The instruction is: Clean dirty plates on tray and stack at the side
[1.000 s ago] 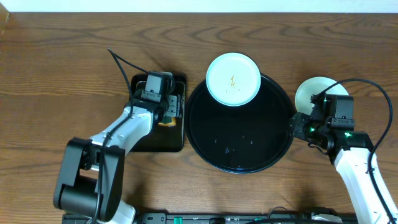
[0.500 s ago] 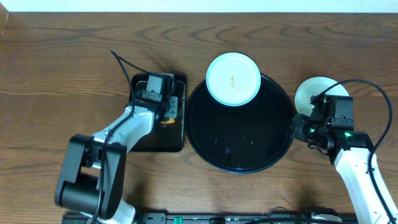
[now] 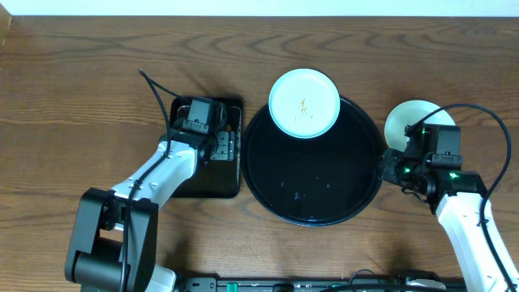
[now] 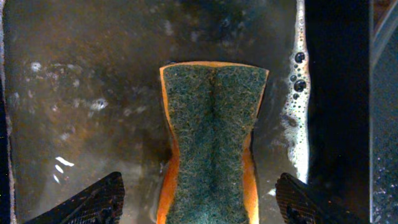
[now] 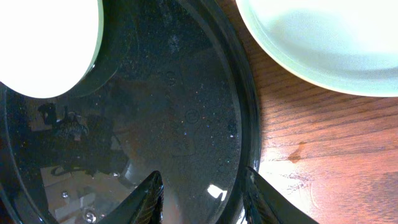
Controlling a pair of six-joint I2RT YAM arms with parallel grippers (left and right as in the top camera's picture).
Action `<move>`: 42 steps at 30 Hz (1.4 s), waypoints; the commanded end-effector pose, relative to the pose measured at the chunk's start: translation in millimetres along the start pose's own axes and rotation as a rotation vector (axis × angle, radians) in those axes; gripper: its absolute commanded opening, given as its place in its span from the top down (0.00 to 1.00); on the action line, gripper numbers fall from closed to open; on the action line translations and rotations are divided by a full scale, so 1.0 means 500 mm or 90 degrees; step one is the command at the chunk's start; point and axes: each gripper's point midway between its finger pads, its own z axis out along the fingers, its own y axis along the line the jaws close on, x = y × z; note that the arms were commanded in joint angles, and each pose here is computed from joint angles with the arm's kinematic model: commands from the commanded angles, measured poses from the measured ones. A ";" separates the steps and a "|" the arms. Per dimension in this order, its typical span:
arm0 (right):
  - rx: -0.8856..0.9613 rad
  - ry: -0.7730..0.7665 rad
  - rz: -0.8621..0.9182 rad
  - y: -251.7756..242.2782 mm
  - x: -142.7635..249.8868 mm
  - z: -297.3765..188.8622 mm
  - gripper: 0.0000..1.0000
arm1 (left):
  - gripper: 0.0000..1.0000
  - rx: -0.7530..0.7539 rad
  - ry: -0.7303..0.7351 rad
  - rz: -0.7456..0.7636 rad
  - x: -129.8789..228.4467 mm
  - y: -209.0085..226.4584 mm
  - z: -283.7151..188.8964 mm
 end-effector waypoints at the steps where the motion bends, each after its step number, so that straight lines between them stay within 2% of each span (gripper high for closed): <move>1: -0.006 0.011 -0.015 0.007 0.010 0.003 0.62 | 0.21 -0.006 0.022 -0.007 0.018 0.004 0.025; 3: -0.005 0.012 -0.014 0.007 0.010 0.003 0.62 | 0.21 -0.009 0.035 -0.007 0.028 0.005 0.038; 5: -0.005 0.012 -0.014 0.007 0.010 0.003 0.62 | 0.31 -0.011 0.048 -0.006 0.038 0.007 0.048; 6: -0.005 0.012 -0.014 0.007 0.010 0.003 0.62 | 0.45 -0.012 0.053 -0.006 0.042 0.007 0.052; 8: -0.005 0.012 -0.014 0.007 0.010 0.003 0.62 | 0.92 -0.013 0.054 -0.006 0.042 0.007 0.053; 15: -0.005 0.011 -0.014 0.007 0.009 0.003 0.62 | 0.91 -0.001 -0.003 -0.008 0.000 0.001 -0.003; 17: -0.005 0.011 -0.014 0.007 0.009 0.003 0.62 | 0.35 0.003 -0.021 -0.009 -0.012 0.000 -0.024; 18: -0.005 0.011 -0.014 0.007 0.009 0.003 0.62 | 0.20 0.004 -0.028 -0.009 -0.016 -0.001 -0.032; 32: -0.006 0.010 -0.015 0.007 0.008 0.003 0.62 | 0.18 0.005 -0.032 -0.009 -0.021 -0.003 -0.015; 36: -0.006 0.009 -0.015 0.008 0.008 0.003 0.61 | 0.25 0.003 -0.021 -0.009 -0.015 -0.003 0.012; 40: -0.011 -0.003 -0.019 0.011 -0.002 0.003 0.60 | 0.37 0.003 -0.009 -0.009 -0.007 -0.003 0.029; 42: -0.015 -0.012 -0.024 0.017 -0.008 0.004 0.60 | 0.40 0.003 -0.009 -0.009 -0.006 -0.003 0.035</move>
